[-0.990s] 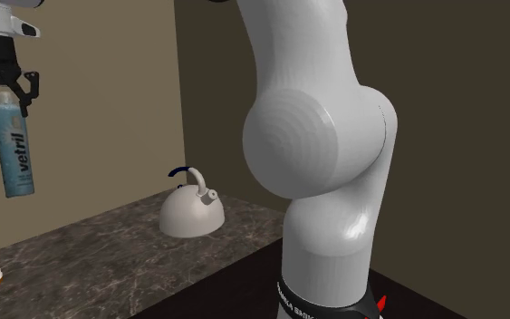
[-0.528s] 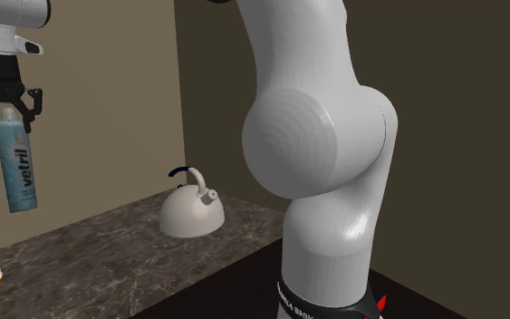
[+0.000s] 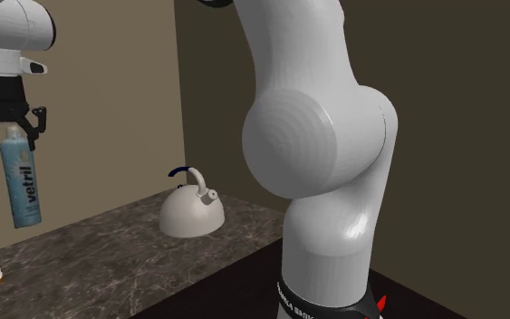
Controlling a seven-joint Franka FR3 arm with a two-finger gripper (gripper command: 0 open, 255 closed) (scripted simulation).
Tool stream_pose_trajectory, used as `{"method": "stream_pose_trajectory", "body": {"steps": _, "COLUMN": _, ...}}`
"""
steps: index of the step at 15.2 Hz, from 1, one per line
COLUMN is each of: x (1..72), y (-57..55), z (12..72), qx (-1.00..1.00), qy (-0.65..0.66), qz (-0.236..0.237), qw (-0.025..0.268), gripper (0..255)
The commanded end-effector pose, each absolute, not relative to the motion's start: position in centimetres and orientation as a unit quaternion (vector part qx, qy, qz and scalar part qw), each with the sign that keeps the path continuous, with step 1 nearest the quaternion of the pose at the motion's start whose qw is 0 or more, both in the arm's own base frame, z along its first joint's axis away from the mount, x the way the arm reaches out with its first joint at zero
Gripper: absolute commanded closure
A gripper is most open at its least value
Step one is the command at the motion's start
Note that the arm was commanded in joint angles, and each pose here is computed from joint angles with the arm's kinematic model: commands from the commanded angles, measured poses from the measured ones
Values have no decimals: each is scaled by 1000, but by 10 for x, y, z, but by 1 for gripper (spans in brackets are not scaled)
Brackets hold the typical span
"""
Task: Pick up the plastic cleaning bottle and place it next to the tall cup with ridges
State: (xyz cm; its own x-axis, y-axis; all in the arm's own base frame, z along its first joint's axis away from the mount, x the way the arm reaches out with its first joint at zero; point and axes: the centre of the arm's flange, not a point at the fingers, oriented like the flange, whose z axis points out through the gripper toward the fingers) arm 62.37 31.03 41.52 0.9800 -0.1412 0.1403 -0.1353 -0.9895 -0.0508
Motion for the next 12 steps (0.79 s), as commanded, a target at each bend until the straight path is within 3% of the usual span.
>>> {"method": "stream_pose_trajectory", "body": {"steps": 1, "x": 624, "y": 311, "z": 405, "qx": -995, "qy": 69, "qz": -72, "qw": 21, "gripper": 255}}
{"method": "stream_pose_trajectory", "body": {"steps": 12, "x": 624, "y": 311, "z": 357, "qx": -995, "qy": 69, "qz": -72, "qw": 21, "gripper": 255}}
